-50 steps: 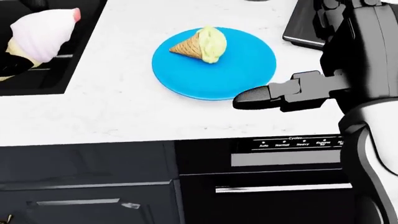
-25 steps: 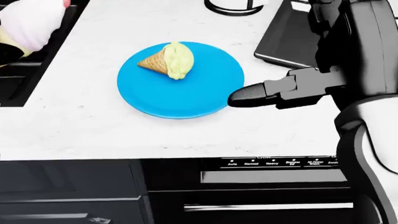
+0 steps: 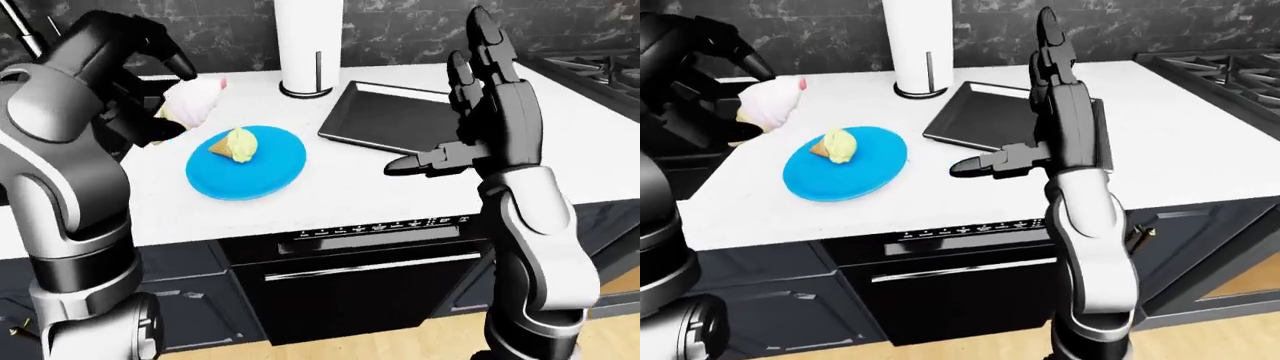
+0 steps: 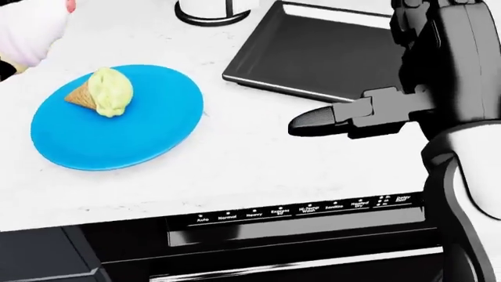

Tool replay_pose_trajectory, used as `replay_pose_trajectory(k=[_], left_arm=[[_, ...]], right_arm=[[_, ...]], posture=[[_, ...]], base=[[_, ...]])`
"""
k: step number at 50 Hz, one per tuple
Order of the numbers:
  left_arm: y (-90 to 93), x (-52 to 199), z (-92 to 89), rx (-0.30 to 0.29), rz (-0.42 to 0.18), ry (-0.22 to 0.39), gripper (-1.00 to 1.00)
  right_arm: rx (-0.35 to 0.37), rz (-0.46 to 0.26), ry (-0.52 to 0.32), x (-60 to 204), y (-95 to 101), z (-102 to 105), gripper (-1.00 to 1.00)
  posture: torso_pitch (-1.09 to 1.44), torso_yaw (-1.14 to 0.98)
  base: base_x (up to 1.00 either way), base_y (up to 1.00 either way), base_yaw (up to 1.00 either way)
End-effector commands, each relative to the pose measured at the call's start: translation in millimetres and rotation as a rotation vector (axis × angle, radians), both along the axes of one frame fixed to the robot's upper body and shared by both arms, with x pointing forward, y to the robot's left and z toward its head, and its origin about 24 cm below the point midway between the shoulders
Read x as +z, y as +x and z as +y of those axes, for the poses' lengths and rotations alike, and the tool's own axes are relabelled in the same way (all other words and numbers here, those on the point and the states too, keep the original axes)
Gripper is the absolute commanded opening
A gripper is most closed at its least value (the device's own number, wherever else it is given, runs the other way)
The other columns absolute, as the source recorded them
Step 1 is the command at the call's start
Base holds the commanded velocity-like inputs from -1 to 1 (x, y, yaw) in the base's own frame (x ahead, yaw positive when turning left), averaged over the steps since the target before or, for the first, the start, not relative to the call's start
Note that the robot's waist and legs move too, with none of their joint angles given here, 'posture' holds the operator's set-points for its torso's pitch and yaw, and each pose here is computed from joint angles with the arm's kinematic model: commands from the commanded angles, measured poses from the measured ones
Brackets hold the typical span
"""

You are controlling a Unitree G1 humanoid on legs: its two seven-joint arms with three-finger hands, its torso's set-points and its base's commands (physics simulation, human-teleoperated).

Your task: Move the dessert items from the plate to the tray.

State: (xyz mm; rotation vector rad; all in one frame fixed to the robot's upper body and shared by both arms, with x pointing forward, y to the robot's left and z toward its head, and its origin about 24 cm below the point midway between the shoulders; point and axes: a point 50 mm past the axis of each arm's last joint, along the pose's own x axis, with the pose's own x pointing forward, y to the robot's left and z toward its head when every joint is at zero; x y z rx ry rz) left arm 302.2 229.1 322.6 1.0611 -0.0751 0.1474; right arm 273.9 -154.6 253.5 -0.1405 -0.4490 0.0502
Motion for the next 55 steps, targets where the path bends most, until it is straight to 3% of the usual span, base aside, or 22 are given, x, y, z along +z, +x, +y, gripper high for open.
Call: replay_pose_trajectory(k=[1,26,37,55], left_arm=[[-7.1,18.4,-4.9,-0.007,-0.085,0.023,-1.00],[-7.8,23.2,-7.9,-0.008,-0.090,0.037,-1.00],[-8.3,24.0,-6.7,-0.004,-0.092,0.038,-1.00],[-8.2,27.1,-7.5,-0.006,-0.094,0.044,-1.00]], right_arm=[[-0.005,-0.101,-0.013,17.8,-7.2,-1.0,1.00],[-0.020,-0.094,0.007,15.0,-8.8,-4.4,1.00],[-0.028,-0.090,0.030,14.0,-9.0,-6.3,1.00],[-0.036,-0.103,0.000,16.0,-8.1,-5.7,1.00]], posture=[[0.00,0.00],[0.00,0.00],[0.00,0.00],[0.00,0.00]], base=[[0.52,-0.48,0.00],[0.33,-0.03,0.00],[0.00,-0.24,0.00],[0.00,-0.10,0.00]])
